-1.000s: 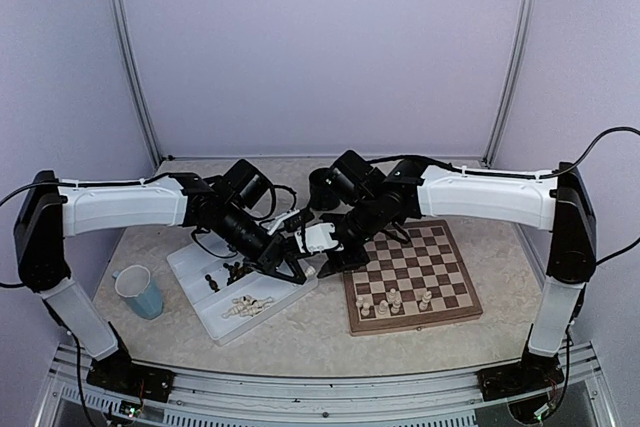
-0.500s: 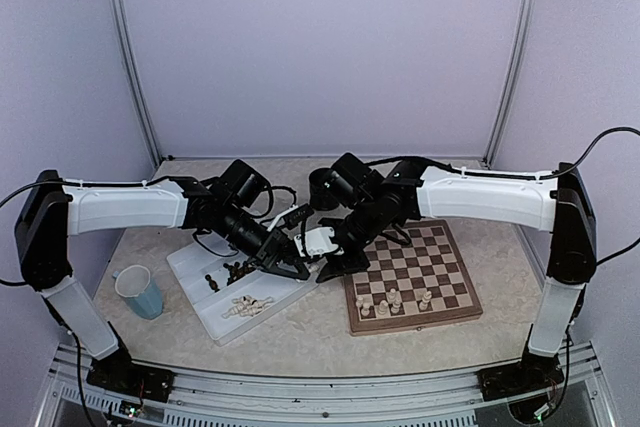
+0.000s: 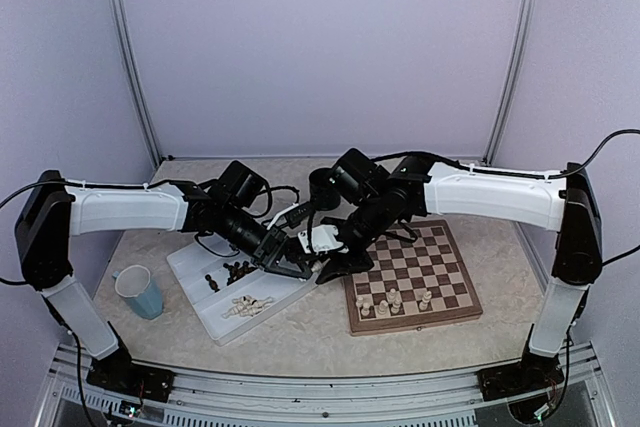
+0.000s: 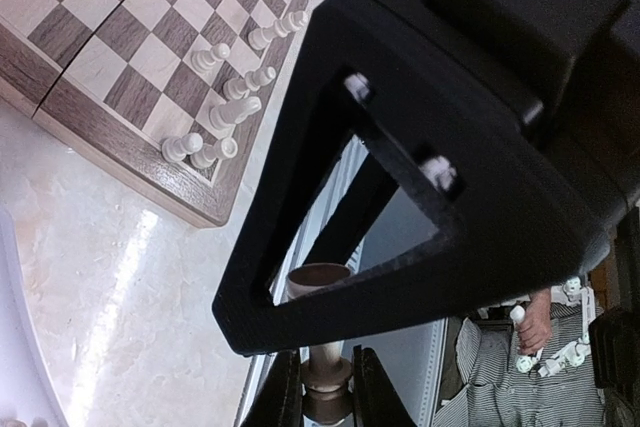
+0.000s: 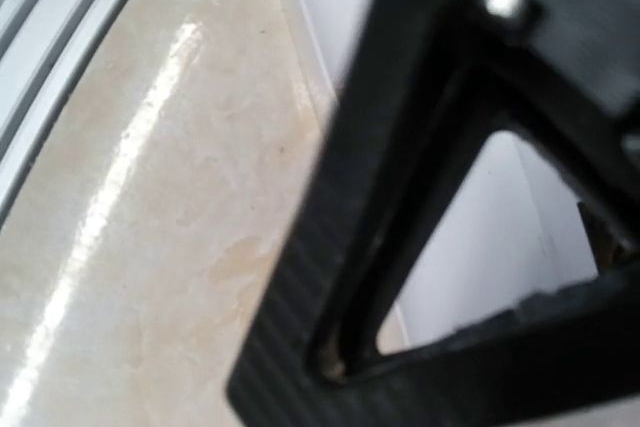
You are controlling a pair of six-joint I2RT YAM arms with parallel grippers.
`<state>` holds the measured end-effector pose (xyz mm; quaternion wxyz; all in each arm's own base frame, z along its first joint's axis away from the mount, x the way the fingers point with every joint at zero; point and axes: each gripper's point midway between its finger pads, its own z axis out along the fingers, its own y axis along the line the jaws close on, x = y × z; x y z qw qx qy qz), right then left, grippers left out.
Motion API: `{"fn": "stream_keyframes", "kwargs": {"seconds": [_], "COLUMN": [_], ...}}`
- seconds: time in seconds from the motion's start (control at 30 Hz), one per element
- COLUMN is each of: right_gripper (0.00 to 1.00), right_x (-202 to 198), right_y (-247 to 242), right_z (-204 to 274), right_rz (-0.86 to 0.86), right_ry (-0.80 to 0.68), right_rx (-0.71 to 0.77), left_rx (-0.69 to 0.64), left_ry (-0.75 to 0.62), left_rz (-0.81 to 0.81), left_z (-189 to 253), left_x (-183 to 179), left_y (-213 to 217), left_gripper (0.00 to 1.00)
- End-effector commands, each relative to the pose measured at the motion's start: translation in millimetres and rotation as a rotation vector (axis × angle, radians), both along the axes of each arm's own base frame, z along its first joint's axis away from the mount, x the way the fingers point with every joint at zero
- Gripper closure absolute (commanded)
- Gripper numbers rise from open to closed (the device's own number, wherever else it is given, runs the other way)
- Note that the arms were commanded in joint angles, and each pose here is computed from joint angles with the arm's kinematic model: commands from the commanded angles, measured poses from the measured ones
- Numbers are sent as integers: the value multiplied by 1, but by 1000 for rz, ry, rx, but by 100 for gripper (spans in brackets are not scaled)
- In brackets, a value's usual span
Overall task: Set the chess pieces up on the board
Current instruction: Pass from the left arm to the right
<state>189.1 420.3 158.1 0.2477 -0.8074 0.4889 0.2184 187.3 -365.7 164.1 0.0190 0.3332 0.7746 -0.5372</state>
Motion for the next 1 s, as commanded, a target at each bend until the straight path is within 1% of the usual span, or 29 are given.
{"fn": "stream_keyframes", "kwargs": {"seconds": [0.0, 0.07, 0.1, 0.17, 0.2, 0.3, 0.33, 0.4, 0.43, 0.5, 0.57, 0.6, 0.63, 0.67, 0.73, 0.8, 0.97], "right_gripper": [74, 84, 88, 91, 93, 95, 95, 95, 95, 95, 95, 95, 95, 95, 95, 95, 94], "right_x": [-7, -3, 0, 4, 8, 20, 24, 37, 40, 45, 45, 45, 44, 43, 41, 40, 41], "right_y": [2, 2, 2, -1, -4, -13, -16, -25, -28, -34, -37, -38, -38, -38, -37, -37, -35], "right_z": [5, 3, 3, 3, 5, 22, 30, 48, 56, 71, 80, 83, 84, 86, 91, 94, 96], "right_rz": [12, -7, -23, -42, -59, -104, -116, -154, -163, -177, -170, -162, -155, -146, -130, -121, -119], "right_ry": [-20, -27, -40, -34, -19, 67, 99, 160, 199, 293, 380, 420, 453, 481, 517, 534, 548], "right_rx": [3, 0, 4, 13, 24, 97, 129, 200, 234, 305, 359, 376, 388, 399, 415, 425, 430], "left_rx": [-16, -9, -1, 12, 14, -19, -32, -97, -115, -190, -248, -260, -293, -344, -433, -462, -519], "left_ry": [19, 19, 12, -16, -28, -136, -186, -325, -397, -572, -760, -829, -869, -891, -891, -877, -811], "left_rz": [29, 55, 70, 112, 134, 222, 259, 343, 398, 497, 572, 613, 646, 673, 714, 730, 641], "left_z": [-3, -5, -7, -9, -10, 2, 7, 32, 39, 67, 95, 104, 113, 122, 134, 138, 130], "left_x": [8, 14, 18, 27, 31, 45, 51, 59, 64, 66, 61, 62, 60, 58, 56, 59, 53], "left_y": [3, 5, 7, 10, 13, 19, 21, 25, 26, 30, 31, 31, 31, 31, 31, 27, 0], "left_gripper": [89, 87, 83, 72, 68, 61, 59, 54, 54, 53, 54, 54, 53, 53, 52, 52, 51]}}
